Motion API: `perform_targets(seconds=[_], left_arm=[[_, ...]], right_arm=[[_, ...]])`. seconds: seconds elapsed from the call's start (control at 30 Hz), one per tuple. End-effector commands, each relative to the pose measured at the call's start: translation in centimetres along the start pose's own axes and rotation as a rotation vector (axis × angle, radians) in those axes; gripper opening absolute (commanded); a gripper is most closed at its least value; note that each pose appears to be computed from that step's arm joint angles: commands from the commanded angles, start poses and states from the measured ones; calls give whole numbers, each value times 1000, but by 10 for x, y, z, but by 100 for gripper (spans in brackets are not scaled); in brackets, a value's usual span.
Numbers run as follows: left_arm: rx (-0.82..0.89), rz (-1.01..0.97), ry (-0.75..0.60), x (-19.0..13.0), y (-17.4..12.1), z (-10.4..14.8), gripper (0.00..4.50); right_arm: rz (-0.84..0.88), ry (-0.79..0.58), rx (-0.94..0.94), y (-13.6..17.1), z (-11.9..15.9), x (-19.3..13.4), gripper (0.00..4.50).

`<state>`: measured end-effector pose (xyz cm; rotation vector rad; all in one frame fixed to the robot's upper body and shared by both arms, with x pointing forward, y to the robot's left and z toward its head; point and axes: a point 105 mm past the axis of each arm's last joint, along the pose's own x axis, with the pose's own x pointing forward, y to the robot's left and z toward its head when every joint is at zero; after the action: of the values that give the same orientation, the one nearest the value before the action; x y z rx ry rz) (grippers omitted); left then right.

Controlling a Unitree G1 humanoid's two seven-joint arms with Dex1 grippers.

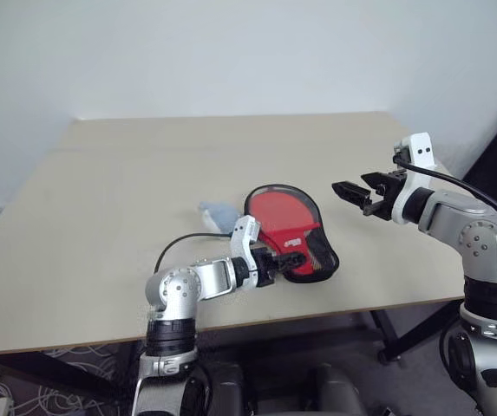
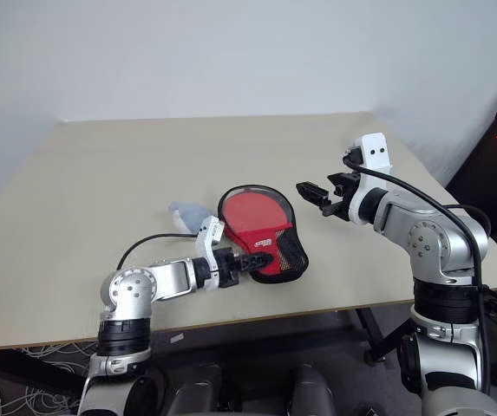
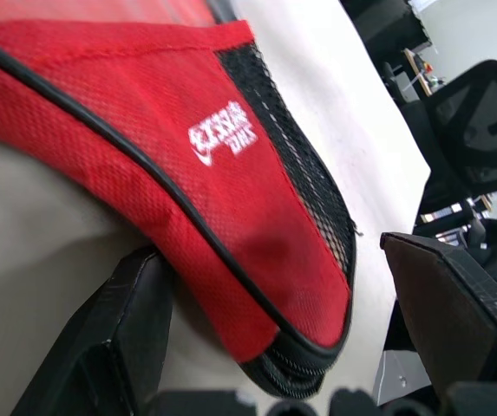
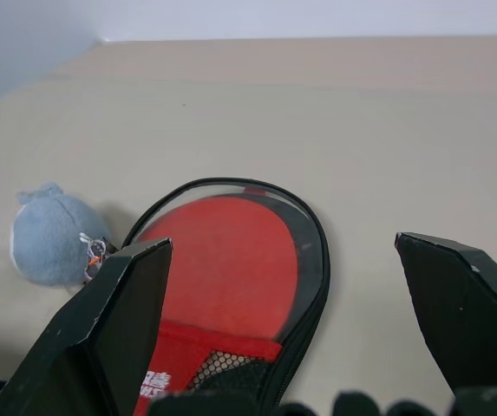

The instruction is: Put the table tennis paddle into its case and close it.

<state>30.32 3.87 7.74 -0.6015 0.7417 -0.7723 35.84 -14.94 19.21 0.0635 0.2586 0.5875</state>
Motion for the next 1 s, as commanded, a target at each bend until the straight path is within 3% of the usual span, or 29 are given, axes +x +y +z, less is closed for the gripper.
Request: perform_targets(seconds=[0.03, 0.07, 0.13, 0.4, 1.0], left_arm=[[-8, 54, -4, -5, 7, 9, 393], [-9, 67, 4, -6, 9, 9, 393], [-13, 94, 28, -8, 14, 7, 333], [-15, 117, 109, -10, 18, -5, 45], [-54, 33, 133, 6, -5, -8, 45]], right_arm=[[15, -56, -38, 6, 18, -3, 450], [15, -57, -38, 6, 18, -3, 450], [15, -59, -41, 6, 20, -2, 450], [25, -66, -46, 8, 25, -1, 450], [47, -56, -55, 13, 26, 2, 450]])
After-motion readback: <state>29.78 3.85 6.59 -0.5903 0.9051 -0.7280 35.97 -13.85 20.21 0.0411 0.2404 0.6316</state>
